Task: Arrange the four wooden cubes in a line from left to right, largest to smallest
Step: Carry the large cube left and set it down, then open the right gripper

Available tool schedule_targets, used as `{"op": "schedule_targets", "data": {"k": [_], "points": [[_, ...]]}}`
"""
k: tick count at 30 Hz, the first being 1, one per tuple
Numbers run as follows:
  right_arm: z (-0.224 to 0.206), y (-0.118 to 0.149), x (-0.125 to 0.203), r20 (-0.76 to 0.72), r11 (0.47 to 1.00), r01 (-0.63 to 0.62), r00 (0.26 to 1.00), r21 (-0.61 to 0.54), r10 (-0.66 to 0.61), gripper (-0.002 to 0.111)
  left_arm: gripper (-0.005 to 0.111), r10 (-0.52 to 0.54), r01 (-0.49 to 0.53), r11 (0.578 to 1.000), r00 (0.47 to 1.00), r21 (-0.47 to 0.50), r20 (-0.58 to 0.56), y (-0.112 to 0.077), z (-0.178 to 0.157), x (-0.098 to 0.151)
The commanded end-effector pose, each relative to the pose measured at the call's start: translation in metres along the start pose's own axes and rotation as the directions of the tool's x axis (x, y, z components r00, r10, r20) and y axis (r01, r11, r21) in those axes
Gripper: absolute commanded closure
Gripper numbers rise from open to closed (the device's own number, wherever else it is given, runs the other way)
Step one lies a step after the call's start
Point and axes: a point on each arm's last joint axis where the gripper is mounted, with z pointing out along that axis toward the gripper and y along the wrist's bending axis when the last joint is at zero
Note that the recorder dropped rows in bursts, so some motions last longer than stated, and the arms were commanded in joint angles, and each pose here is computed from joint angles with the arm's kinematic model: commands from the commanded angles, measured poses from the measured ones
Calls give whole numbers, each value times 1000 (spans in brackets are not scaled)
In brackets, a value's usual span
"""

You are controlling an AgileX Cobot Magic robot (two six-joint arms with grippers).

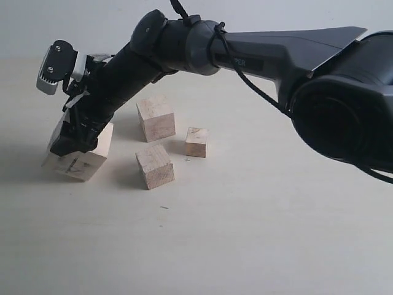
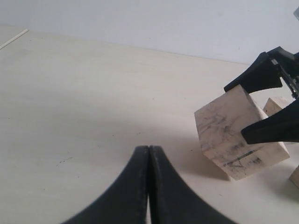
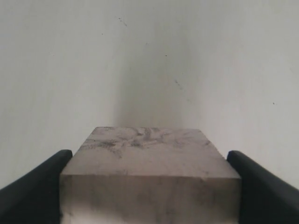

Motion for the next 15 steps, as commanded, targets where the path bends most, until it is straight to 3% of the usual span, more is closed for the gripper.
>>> {"op": "schedule_targets", "data": {"k": [1, 15], "points": [[-4, -5, 0, -10, 999, 29, 1000, 36, -29, 108, 107, 3, -3, 1000, 1000, 7, 8, 0, 0, 0], [14, -11, 20, -54, 997, 23, 998, 68, -19, 108, 107, 3, -3, 1000, 1000, 7, 8, 0, 0, 0]]}}
